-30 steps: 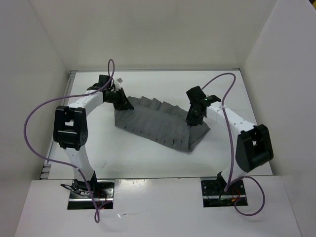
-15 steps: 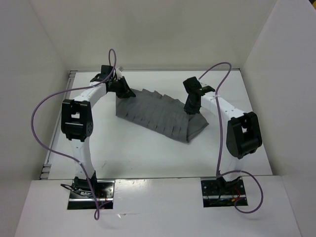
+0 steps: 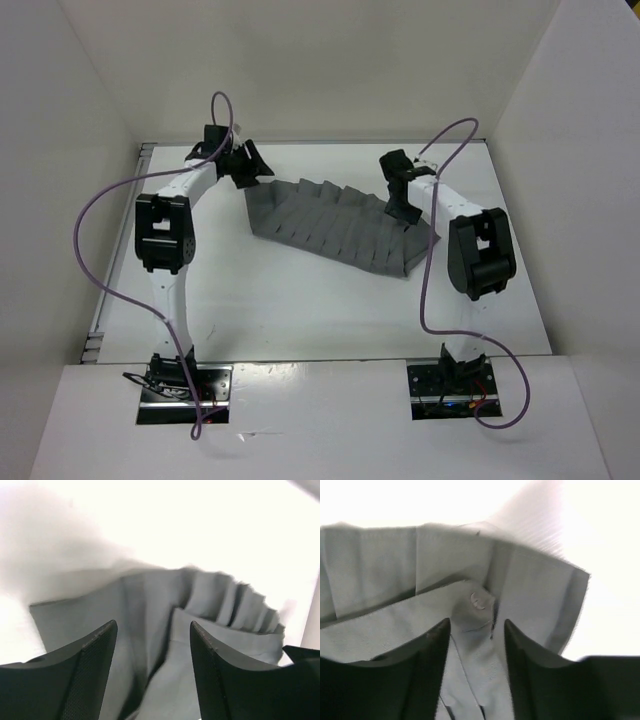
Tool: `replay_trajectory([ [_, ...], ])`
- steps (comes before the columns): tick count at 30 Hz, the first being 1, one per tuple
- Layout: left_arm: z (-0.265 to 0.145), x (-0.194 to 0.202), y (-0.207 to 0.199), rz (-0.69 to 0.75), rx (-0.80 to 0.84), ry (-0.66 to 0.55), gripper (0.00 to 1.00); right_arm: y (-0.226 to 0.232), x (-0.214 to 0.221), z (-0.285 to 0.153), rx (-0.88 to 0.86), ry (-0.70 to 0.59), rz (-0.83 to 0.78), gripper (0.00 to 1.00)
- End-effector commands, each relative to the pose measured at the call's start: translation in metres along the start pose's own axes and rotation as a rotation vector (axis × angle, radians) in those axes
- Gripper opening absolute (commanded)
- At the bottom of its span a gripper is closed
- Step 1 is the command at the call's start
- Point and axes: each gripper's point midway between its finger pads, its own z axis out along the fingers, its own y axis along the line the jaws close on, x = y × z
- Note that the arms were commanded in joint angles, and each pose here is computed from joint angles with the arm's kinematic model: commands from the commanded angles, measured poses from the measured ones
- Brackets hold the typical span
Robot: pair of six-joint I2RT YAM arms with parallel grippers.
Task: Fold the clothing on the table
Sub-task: Fold the skirt
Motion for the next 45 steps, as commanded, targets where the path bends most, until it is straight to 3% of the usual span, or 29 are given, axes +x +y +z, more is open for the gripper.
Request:
replay_trajectory([
  [1, -0.066, -0.066, -0.062, 0.117, 0.079, -0.215, 0.68, -0.004, -0.043, -0.04, -0.03, -0.124, 0.075, 0.57],
  [5, -0.099, -0.041, -0.057, 0.118, 0.081, -0.235, 0.72, -0.022, -0.011, -0.064, -0.104, -0.062, 0.079, 0.71],
  [9, -0.107, 0.01, -0.036, 0.111, 0.075, -0.156, 0.73, -0.034, 0.025, -0.077, -0.17, 0.028, 0.095, 0.71],
  [13, -0.091, 0.052, -0.015, 0.117, 0.05, -0.062, 0.73, -0.029, 0.055, -0.081, -0.246, 0.113, 0.099, 0.71],
  [17, -0.068, 0.061, 0.008, 0.083, 0.007, -0.036, 0.72, -0.022, 0.062, -0.071, -0.247, 0.146, 0.09, 0.67],
  [22, -0.034, 0.073, 0.011, 0.035, 0.041, 0.034, 0.56, -0.01, 0.064, -0.055, -0.236, 0.175, 0.08, 0.64],
  [28, -0.012, 0.1, 0.015, 0.048, -0.011, 0.104, 0.58, -0.001, 0.075, -0.042, -0.238, 0.225, 0.068, 0.64],
  [30, -0.007, 0.117, 0.029, 0.042, -0.068, 0.154, 0.48, 0.0, 0.076, -0.038, -0.237, 0.226, 0.068, 0.64],
  [31, -0.006, 0.127, 0.033, 0.036, -0.093, 0.182, 0.31, 0.0, 0.08, -0.034, -0.226, 0.238, 0.063, 0.64],
  [35, -0.02, 0.159, 0.058, 0.0, -0.195, 0.275, 0.04, 0.006, 0.079, -0.019, -0.2, 0.247, 0.044, 0.64],
  [45, -0.091, 0.226, 0.104, -0.158, -0.375, 0.397, 0.0, 0.026, 0.085, -0.005, -0.224, 0.29, -0.008, 0.64],
])
